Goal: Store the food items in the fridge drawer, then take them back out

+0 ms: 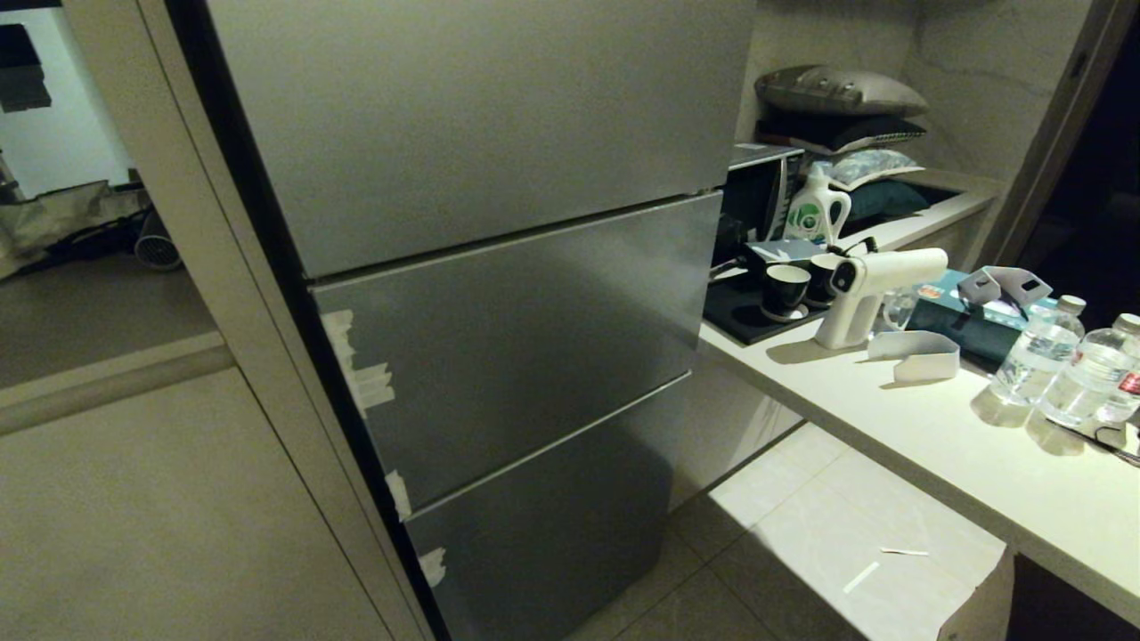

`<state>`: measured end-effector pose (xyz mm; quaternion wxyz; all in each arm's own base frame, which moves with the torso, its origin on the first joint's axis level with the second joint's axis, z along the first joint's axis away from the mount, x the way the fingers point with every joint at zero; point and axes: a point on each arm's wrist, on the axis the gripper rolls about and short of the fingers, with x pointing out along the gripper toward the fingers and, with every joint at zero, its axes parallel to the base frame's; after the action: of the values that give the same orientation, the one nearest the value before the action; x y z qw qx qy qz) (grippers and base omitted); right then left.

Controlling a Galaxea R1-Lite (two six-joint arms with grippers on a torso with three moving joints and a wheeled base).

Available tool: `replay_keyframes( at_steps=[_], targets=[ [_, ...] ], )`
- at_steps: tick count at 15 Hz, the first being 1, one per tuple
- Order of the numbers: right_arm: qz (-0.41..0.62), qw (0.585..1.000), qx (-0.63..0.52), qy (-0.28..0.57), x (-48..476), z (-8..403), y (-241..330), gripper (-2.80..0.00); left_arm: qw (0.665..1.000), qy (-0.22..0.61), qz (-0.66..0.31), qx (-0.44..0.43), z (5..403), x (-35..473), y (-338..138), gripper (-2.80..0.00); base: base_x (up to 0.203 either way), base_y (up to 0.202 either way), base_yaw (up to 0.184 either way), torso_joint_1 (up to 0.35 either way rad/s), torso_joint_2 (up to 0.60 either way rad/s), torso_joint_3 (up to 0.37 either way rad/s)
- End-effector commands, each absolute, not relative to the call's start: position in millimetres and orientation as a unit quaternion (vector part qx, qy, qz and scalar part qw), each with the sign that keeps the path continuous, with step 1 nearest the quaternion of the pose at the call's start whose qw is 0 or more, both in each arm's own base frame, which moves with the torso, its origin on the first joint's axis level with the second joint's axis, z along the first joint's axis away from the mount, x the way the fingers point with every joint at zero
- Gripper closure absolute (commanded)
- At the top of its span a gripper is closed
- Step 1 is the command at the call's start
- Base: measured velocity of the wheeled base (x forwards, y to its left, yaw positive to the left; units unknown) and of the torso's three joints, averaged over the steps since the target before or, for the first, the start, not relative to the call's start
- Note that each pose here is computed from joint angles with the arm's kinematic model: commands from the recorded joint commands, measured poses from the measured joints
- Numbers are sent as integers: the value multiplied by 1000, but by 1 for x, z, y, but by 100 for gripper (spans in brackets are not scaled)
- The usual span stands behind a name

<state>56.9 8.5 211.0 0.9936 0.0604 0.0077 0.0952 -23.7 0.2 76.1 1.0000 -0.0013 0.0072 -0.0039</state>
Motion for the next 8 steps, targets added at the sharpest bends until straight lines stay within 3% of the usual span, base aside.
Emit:
replay_keyframes(
  at_steps=[1, 4, 8],
  targets=[
    [76, 995, 35, -49, 0, 171, 2, 0, 1000, 7, -4, -1, 76, -24, 0, 0, 0, 0, 0, 0, 0, 0],
    [50, 998, -26, 7, -7, 101, 1, 0, 1000, 7, -4, -1, 76, -24, 0, 0, 0, 0, 0, 0, 0, 0],
    [17, 998, -40, -41, -22, 79, 1, 0, 1000, 7, -4, -1, 76, -24, 0, 0, 0, 0, 0, 0, 0, 0]
  ],
)
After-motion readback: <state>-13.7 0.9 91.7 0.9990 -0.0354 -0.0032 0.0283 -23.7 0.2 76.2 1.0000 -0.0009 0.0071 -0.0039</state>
